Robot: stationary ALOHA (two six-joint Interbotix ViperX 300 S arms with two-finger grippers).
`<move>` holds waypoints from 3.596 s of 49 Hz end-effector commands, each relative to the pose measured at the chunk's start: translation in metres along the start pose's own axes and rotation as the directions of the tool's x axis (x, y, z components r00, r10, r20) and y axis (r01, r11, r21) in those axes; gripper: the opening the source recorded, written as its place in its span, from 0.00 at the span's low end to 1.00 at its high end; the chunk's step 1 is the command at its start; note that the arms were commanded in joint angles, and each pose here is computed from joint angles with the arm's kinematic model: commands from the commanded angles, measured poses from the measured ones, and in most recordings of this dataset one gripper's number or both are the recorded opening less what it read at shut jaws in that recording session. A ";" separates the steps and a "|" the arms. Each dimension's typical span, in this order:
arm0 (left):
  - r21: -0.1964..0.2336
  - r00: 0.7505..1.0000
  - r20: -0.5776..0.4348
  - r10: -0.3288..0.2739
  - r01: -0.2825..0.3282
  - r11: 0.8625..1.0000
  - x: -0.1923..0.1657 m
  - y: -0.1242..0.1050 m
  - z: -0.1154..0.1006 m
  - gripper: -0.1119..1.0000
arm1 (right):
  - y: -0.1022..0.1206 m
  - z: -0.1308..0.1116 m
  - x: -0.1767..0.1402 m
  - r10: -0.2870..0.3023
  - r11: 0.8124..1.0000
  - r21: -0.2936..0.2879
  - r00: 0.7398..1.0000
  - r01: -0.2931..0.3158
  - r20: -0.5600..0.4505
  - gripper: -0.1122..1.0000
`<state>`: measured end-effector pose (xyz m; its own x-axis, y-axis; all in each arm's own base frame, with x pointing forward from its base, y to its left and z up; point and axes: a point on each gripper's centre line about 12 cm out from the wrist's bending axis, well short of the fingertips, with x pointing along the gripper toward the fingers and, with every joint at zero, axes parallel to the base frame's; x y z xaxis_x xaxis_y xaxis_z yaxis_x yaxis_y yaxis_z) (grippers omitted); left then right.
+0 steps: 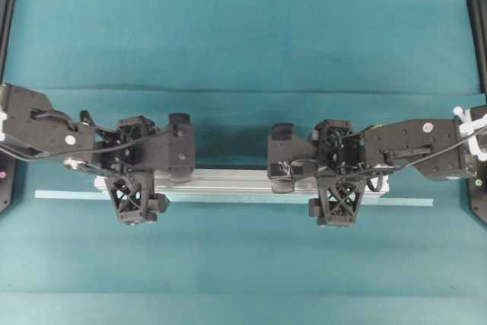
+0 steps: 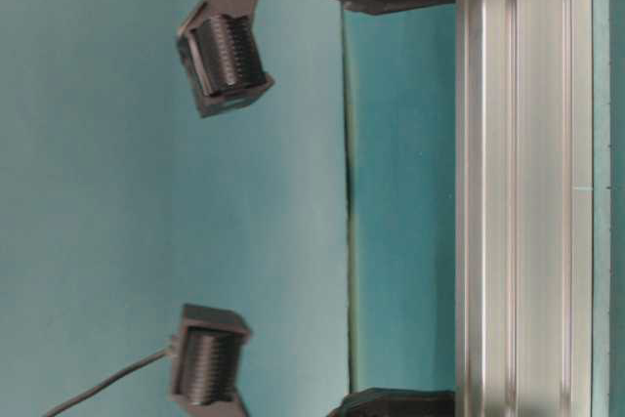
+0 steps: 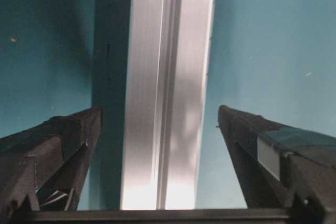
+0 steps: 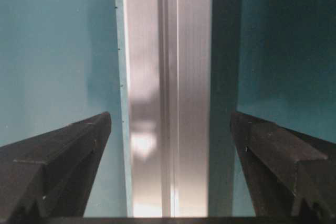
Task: Lift the metal rail with both hands.
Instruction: 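Close both grippers on the rail, then lift the rail with both grippers and move it away from the strip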
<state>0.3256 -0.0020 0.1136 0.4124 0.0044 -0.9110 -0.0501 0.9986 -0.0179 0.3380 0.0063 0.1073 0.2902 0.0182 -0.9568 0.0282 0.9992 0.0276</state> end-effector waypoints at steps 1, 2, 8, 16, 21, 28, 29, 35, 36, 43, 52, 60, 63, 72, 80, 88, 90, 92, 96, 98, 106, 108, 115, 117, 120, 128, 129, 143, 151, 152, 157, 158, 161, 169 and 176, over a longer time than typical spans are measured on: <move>0.013 1.000 0.006 0.001 -0.001 1.000 0.002 0.000 0.003 0.98 | 0.000 -0.001 0.005 -0.001 1.000 0.002 1.000 0.001 -0.005 0.95; 0.012 1.000 0.003 0.002 -0.002 1.000 0.003 0.001 0.003 0.98 | 0.000 -0.001 0.005 -0.001 1.000 0.002 1.000 0.001 -0.005 0.95; 0.012 1.000 0.006 0.001 -0.001 1.000 0.003 0.000 0.005 0.98 | 0.000 -0.002 0.006 -0.001 1.000 0.002 1.000 0.001 -0.008 0.95; 0.004 1.000 0.011 0.001 -0.001 1.000 0.003 0.000 0.006 0.98 | 0.000 -0.002 0.006 -0.001 1.000 0.007 1.000 0.001 -0.003 0.94; 0.006 1.000 0.015 0.000 0.000 1.000 0.003 -0.001 0.006 0.95 | 0.000 -0.003 0.006 -0.002 1.000 0.020 1.000 0.002 -0.012 0.88; 0.010 1.000 0.026 -0.002 0.002 1.000 0.002 -0.002 0.007 0.68 | 0.000 -0.006 0.006 -0.001 0.998 0.060 0.999 0.003 -0.034 0.54; 0.008 1.000 0.028 -0.003 0.002 1.000 0.002 -0.002 0.007 0.63 | 0.000 -0.006 0.006 -0.001 0.998 0.063 0.999 0.003 -0.034 0.49; 0.010 1.000 0.031 -0.003 0.002 1.000 0.001 -0.002 0.008 0.43 | 0.000 -0.005 0.006 -0.002 0.998 0.068 0.999 0.004 -0.032 0.45; 0.012 1.000 0.029 -0.003 0.002 1.000 0.002 -0.002 0.008 0.43 | 0.000 -0.007 0.006 -0.001 0.998 0.069 0.999 0.004 -0.035 0.45; 0.005 1.000 0.029 -0.003 0.003 1.000 0.002 -0.002 0.007 0.43 | 0.000 -0.006 0.006 -0.001 0.998 0.068 0.999 0.003 -0.032 0.45; 0.007 0.999 0.037 -0.003 0.003 1.000 -0.001 -0.002 0.010 0.43 | 0.000 -0.005 0.005 -0.001 0.998 0.065 1.000 0.003 -0.029 0.45; 0.005 0.998 0.055 -0.001 0.001 1.000 -0.019 -0.001 0.019 0.43 | 0.000 -0.001 -0.007 0.001 0.998 0.068 1.000 -0.001 -0.008 0.45; 0.008 0.999 0.048 0.001 -0.001 1.000 -0.028 -0.001 0.021 0.43 | 0.000 0.001 -0.014 0.001 0.997 0.071 1.000 -0.001 -0.003 0.45; 0.006 1.000 0.028 0.005 -0.005 1.000 -0.054 0.000 0.027 0.43 | 0.000 0.012 -0.044 0.004 0.998 0.070 1.000 -0.005 0.017 0.45; 0.003 0.999 0.040 0.005 -0.006 1.000 -0.078 -0.001 0.034 0.43 | -0.002 0.016 -0.072 0.002 0.997 0.079 1.000 -0.001 -0.020 0.45; 0.001 0.999 0.044 0.007 -0.007 1.000 -0.105 -0.001 0.043 0.43 | -0.002 0.018 -0.093 0.004 0.997 0.081 0.999 -0.001 -0.044 0.45; 0.001 0.999 0.048 0.007 -0.007 1.000 -0.111 -0.001 0.045 0.43 | -0.001 0.019 -0.099 0.005 0.997 0.080 0.999 -0.001 -0.047 0.45; 0.001 0.999 0.048 0.008 -0.008 1.000 -0.117 -0.001 0.047 0.43 | -0.001 0.020 -0.105 0.006 0.997 0.082 0.999 -0.002 -0.052 0.45; 0.000 0.998 0.054 0.008 -0.008 1.000 -0.128 -0.001 0.050 0.43 | -0.001 0.022 -0.114 0.007 0.996 0.084 0.998 -0.001 -0.063 0.45; -0.001 0.999 0.051 0.008 -0.008 1.000 -0.133 -0.001 0.051 0.43 | 0.000 0.024 -0.119 0.008 0.996 0.088 0.998 -0.003 -0.063 0.45; -0.009 0.998 0.057 0.011 -0.010 1.000 -0.149 0.001 0.054 0.43 | 0.000 0.032 -0.140 0.010 0.996 0.093 0.998 -0.004 -0.058 0.45; -0.014 0.998 0.058 0.013 -0.012 1.000 -0.152 0.002 0.054 0.43 | 0.000 0.034 -0.145 0.011 0.995 0.095 0.998 -0.005 -0.058 0.45; -0.028 0.998 0.053 0.017 -0.016 0.999 -0.169 0.004 0.057 0.43 | 0.000 0.045 -0.168 0.010 0.996 0.093 0.999 -0.006 -0.049 0.45; -0.031 0.998 0.053 0.019 -0.017 0.999 -0.175 0.005 0.059 0.43 | 0.001 0.047 -0.173 0.011 0.996 0.093 0.999 -0.006 -0.051 0.45; -0.035 0.999 0.041 0.021 -0.019 0.999 -0.182 0.006 0.062 0.43 | 0.001 0.049 -0.180 0.011 0.996 0.092 0.998 -0.006 -0.055 0.45; -0.039 0.999 0.045 0.024 -0.022 0.999 -0.203 0.007 0.071 0.43 | 0.001 0.055 -0.201 0.011 0.996 0.093 0.998 -0.005 -0.060 0.45; -0.041 0.999 0.048 0.024 -0.022 0.999 -0.205 0.007 0.072 0.43 | 0.001 0.056 -0.203 0.011 0.996 0.094 0.998 -0.005 -0.060 0.45; -0.066 0.994 0.100 0.032 -0.025 0.997 -0.236 0.012 0.083 0.43 | -0.002 0.069 -0.249 0.007 0.995 0.103 0.999 -0.003 -0.043 0.45; -0.073 0.990 0.137 0.032 -0.023 0.997 -0.259 0.012 0.094 0.43 | -0.002 0.074 -0.270 0.005 0.995 0.101 0.999 -0.001 -0.033 0.45; -0.077 0.989 0.143 0.033 -0.022 0.997 -0.263 0.013 0.096 0.43 | -0.002 0.074 -0.272 0.005 0.995 0.101 0.999 -0.001 -0.032 0.45; -0.083 0.982 0.185 0.032 -0.016 0.996 -0.280 0.012 0.106 0.43 | -0.002 0.076 -0.281 0.005 0.995 0.100 1.000 -0.002 -0.024 0.45; -0.085 0.982 0.187 0.032 -0.016 0.996 -0.282 0.012 0.107 0.43 | -0.002 0.076 -0.283 0.003 0.995 0.100 1.000 -0.001 -0.021 0.45; -0.085 0.981 0.193 0.032 -0.015 0.996 -0.288 0.012 0.111 0.43 | -0.002 0.078 -0.287 0.005 0.995 0.099 1.000 -0.004 -0.009 0.45; -0.094 0.982 0.187 0.032 -0.015 0.995 -0.300 0.011 0.117 0.43 | -0.001 0.081 -0.299 0.004 0.992 0.122 1.000 -0.006 0.019 0.45; -0.096 0.980 0.197 0.027 -0.008 0.995 -0.307 0.008 0.126 0.43 | -0.001 0.083 -0.308 0.002 0.989 0.146 1.000 -0.006 0.025 0.45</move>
<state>0.3135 0.0103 0.4227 0.5238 0.0352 -0.8511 -0.1136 0.9931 -0.0288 0.3278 -0.0040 0.4107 0.2671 0.0203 -0.9635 0.1386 0.9886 0.0593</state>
